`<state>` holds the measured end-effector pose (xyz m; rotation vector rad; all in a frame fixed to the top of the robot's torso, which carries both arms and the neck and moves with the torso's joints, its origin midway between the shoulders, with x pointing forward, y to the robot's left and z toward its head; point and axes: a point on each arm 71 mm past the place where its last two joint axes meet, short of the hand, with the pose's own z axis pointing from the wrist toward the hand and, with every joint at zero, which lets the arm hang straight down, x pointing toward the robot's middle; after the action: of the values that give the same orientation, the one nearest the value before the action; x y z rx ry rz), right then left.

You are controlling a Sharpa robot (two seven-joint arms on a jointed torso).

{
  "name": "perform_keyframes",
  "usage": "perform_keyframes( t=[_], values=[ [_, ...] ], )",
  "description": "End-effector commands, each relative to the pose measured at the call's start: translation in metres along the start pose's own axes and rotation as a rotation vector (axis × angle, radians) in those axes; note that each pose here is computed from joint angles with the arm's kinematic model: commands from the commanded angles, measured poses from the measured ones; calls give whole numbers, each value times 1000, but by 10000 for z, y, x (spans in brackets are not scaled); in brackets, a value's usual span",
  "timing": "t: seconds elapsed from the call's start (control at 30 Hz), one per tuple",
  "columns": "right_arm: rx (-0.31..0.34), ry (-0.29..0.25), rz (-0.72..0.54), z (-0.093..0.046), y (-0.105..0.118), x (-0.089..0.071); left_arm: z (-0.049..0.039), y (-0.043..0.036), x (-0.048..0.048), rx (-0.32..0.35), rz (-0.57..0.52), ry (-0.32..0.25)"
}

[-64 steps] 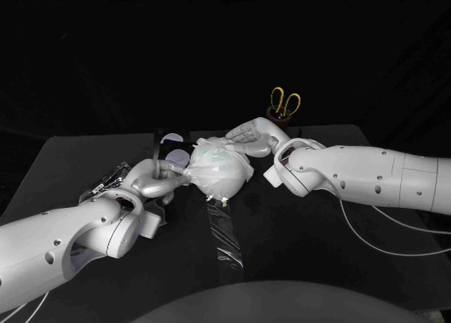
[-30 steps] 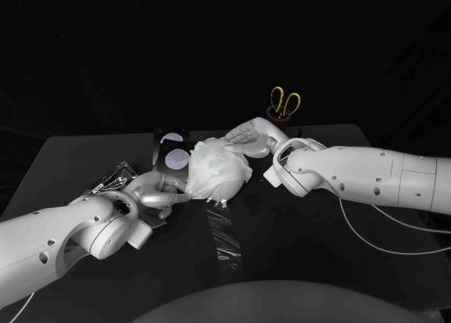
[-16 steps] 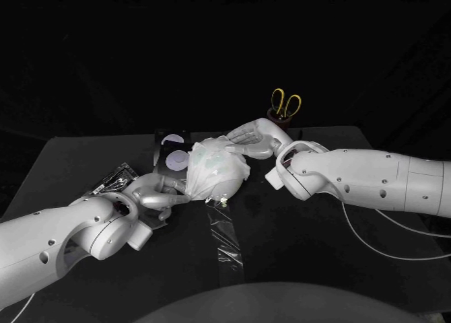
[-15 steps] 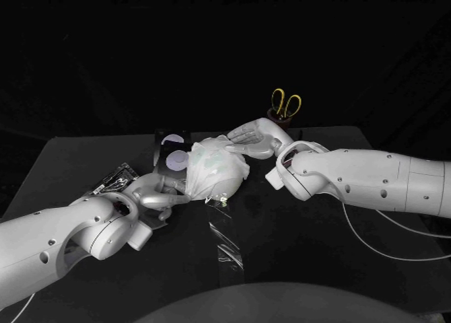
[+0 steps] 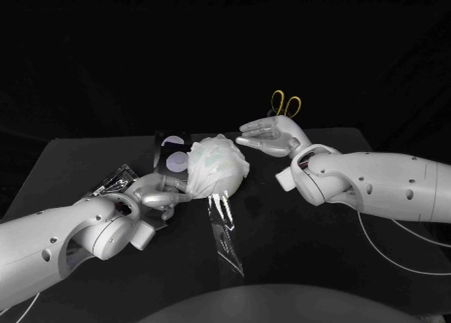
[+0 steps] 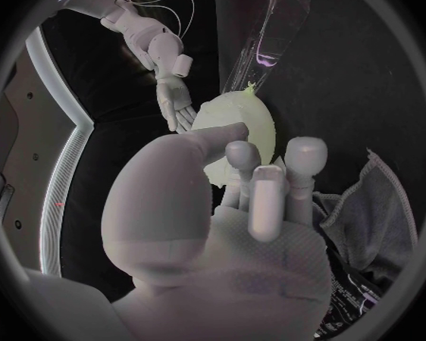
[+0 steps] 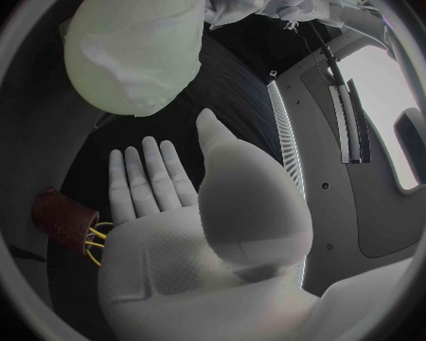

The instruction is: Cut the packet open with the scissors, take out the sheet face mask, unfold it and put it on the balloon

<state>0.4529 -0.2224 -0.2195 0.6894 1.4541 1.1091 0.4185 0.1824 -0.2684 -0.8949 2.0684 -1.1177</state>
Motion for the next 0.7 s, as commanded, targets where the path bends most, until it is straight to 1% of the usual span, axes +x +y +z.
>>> perform_keyframes(
  t=[0.03, 0.17, 0.23, 0.3, 0.4, 0.57, 0.7],
  values=[
    [1, -53, 41, -49, -11, -109, 6, -47, -2, 50, -68, -20],
    [41, -67, 51, -130, -52, -211, 4, -66, -2, 73, -101, -27],
    [58, -66, 55, -172, -66, -239, 3, -74, -2, 82, -112, -30],
    [80, -58, 57, -243, -96, -257, 0, -82, -2, 92, -124, -33],
    [117, -34, 46, -367, -174, -236, -3, -89, -4, 102, -132, -35],
    [181, 20, 18, -557, -329, -134, -7, -105, -4, 124, -139, -38],
    [215, 44, -2, -646, -408, -72, -11, -121, -1, 142, -141, -41]
  ],
)
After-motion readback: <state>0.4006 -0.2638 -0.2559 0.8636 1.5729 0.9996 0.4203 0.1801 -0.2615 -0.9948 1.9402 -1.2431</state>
